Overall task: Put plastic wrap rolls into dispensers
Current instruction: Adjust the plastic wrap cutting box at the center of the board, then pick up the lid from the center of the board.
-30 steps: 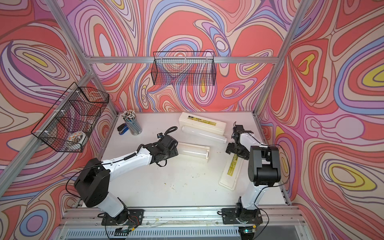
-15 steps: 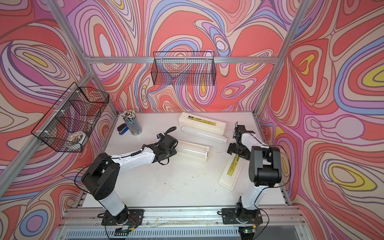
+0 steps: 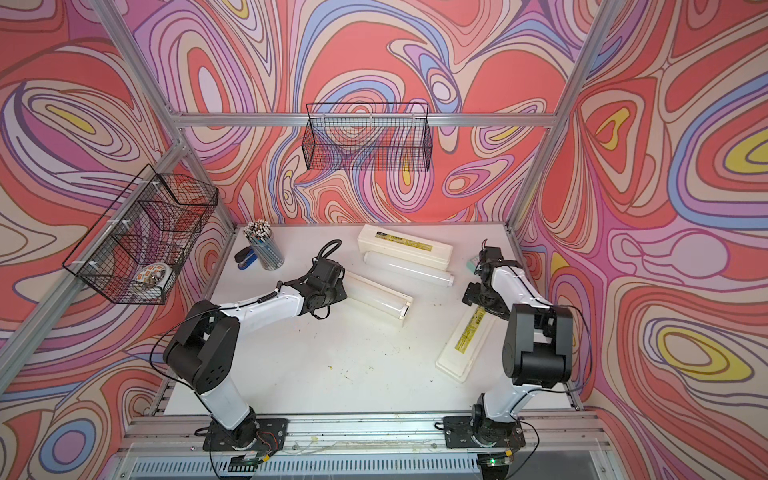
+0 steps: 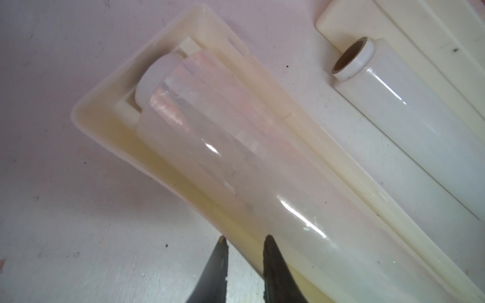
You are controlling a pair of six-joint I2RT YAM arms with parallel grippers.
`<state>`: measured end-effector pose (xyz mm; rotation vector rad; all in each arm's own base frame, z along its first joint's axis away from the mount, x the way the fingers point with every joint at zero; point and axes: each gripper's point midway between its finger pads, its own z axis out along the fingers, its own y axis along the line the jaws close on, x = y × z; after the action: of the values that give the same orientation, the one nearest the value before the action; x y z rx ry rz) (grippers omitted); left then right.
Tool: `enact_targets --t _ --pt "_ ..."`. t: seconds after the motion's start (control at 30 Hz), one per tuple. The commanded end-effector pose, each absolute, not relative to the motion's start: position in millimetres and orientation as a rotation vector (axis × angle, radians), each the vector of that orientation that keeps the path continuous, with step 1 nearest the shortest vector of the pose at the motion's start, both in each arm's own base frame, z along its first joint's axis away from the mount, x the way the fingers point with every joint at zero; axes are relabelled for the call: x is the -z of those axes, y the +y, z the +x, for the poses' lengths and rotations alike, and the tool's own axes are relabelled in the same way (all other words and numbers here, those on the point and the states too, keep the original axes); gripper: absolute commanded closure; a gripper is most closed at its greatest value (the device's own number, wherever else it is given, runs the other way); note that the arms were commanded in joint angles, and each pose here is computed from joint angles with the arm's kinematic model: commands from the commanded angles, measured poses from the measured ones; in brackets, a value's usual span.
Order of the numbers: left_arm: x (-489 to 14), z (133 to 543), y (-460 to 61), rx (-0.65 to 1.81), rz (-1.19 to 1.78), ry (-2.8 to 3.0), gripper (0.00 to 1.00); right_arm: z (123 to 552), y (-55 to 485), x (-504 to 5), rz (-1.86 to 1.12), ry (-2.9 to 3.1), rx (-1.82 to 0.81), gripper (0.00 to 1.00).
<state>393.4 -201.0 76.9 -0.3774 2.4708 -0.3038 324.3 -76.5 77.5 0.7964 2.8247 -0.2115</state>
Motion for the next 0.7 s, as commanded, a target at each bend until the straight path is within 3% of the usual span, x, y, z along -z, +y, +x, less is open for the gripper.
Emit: enact_targets --t 0.0,0.27,0.67 --pt "-55 382 -197 0.239 -0.254 2.556 0.71 322 -81 -79 0.856 2.792 0.162 0.02" --pt "-72 387 -205 0.301 -0.209 2.512 0.03 341 -69 -50 0.865 2.763 0.009 0.02" --pt "-94 392 -210 0.355 -0.189 2.457 0.0 331 -72 -7 0.855 2.859 0.072 0.02"
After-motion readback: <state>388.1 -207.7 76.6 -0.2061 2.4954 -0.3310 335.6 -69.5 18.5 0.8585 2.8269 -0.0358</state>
